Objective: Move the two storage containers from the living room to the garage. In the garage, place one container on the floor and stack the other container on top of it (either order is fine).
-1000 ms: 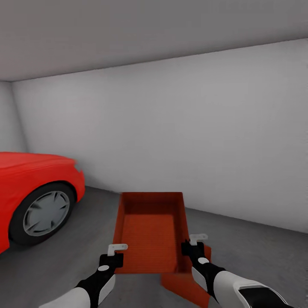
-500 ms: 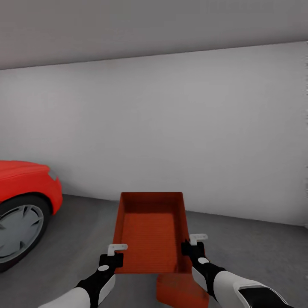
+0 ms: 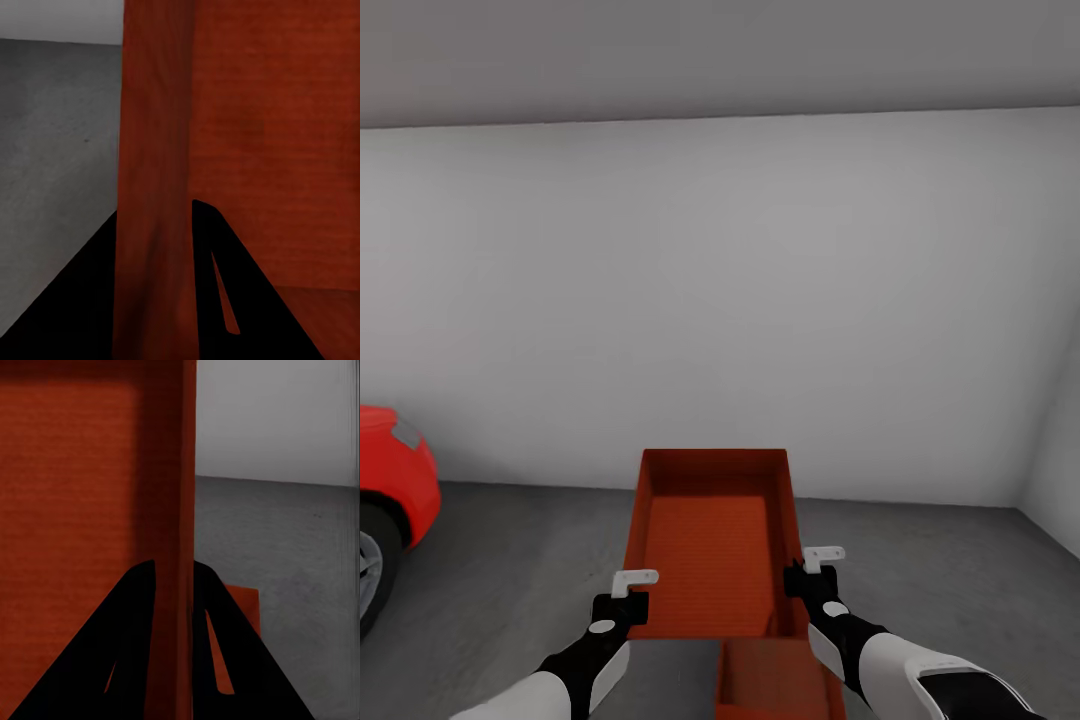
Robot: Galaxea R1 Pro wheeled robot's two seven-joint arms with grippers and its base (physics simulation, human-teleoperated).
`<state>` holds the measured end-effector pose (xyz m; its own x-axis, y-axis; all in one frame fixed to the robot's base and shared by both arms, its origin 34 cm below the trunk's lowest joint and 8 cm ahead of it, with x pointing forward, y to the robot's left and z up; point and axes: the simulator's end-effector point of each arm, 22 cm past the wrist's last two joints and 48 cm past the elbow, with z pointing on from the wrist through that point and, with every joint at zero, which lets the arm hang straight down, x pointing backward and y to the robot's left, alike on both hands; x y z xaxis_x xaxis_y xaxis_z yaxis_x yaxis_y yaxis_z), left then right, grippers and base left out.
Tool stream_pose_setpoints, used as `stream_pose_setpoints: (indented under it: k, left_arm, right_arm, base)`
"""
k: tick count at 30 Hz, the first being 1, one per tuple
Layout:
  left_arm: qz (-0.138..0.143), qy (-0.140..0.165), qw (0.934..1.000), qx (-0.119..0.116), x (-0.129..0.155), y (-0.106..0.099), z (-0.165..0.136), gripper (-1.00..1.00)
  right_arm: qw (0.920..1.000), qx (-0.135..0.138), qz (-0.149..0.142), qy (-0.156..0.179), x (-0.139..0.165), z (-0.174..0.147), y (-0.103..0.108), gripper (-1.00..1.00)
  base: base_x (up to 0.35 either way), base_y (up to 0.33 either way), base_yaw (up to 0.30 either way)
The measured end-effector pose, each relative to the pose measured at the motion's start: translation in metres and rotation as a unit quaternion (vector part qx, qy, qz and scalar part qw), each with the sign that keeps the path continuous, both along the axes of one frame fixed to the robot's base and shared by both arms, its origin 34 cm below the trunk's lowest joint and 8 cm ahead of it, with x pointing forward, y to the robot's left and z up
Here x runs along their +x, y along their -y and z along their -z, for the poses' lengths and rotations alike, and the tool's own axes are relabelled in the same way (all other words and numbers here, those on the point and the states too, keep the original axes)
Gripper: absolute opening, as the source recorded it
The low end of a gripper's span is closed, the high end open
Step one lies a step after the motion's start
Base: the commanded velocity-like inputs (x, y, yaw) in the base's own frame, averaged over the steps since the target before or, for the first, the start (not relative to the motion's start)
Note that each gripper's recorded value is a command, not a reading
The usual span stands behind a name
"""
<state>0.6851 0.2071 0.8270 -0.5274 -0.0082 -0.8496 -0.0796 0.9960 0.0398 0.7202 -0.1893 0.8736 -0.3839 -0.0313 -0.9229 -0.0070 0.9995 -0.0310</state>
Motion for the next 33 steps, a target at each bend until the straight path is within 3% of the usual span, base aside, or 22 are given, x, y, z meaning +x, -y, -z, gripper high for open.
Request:
stream_pose_setpoints:
  k: [23, 33]
  left_arm:
    - [0.0, 0.0, 1.0, 0.0, 0.0, 0.0, 0.0001, -1.0]
    - [0.0, -0.001, 1.0, 0.0, -0.0003, -0.0001, 0.0012, -1.0]
  right_arm:
    - [1.0, 0.0, 0.0, 0.0, 0.0, 0.0, 0.0, -1.0]
    - [1.0, 0.0, 0.0, -0.001, 0.0, 0.001, -0.0001, -1.0]
  base:
    - [0.291, 0.227, -0.275]
    - [0.064, 0.045, -0.034]
